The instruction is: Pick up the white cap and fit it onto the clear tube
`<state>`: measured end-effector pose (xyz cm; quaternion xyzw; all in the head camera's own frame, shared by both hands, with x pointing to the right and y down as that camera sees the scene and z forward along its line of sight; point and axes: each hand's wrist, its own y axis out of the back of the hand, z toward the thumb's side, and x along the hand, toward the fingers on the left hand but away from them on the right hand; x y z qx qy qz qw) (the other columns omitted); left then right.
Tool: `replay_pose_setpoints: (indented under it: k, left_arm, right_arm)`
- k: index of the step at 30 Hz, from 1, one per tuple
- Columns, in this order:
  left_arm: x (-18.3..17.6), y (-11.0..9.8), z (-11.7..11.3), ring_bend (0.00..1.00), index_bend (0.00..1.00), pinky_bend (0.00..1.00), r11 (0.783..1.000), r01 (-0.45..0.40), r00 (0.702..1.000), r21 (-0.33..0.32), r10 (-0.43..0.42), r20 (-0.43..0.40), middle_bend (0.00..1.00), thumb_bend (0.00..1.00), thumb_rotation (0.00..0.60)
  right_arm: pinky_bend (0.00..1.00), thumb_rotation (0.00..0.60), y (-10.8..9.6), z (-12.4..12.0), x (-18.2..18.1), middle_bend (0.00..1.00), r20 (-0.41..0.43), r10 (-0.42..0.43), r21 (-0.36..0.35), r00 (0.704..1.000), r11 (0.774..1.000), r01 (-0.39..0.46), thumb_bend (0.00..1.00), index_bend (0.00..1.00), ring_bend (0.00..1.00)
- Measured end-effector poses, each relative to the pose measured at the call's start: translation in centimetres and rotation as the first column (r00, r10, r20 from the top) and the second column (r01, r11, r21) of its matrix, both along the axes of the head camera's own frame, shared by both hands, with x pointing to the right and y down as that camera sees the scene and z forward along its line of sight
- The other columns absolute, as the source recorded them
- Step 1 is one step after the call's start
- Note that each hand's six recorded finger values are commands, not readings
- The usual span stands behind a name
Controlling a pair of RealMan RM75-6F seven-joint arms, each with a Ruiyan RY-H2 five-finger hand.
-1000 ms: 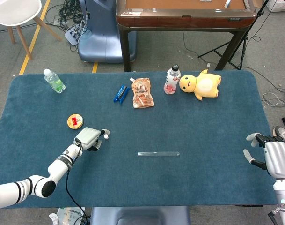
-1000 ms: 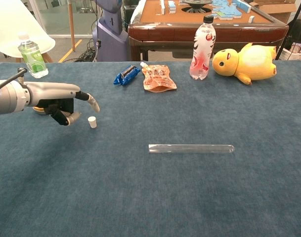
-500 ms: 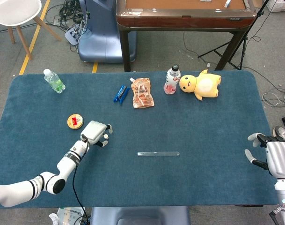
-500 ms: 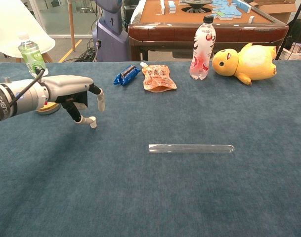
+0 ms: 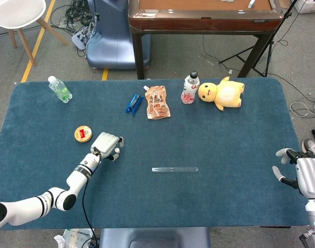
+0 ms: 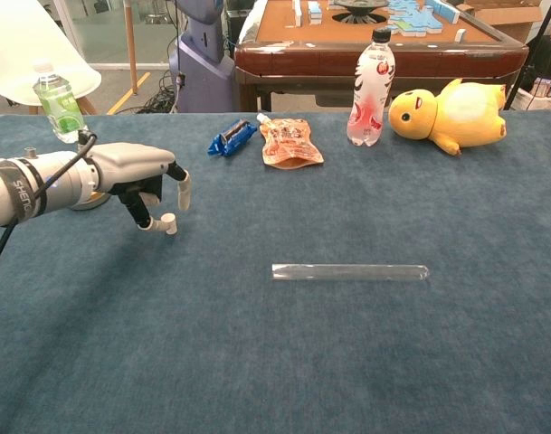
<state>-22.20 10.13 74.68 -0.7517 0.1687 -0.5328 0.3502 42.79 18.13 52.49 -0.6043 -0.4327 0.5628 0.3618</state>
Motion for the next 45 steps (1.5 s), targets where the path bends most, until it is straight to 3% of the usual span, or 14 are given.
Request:
replay_pose_setpoints:
  k: [45]
  left_arm:
    - [-0.3,-0.3,1.2,1.0,0.5,1.0,1.0,0.0,1.0,0.007,0.0,0.029,1.0,0.3,0.6]
  right_arm:
    - [0.44,0.6,-0.1,-0.1,0.2,0.56,-0.013,0.012,0.003,1.0,1.0,-0.012,0.28,0.43,0.51]
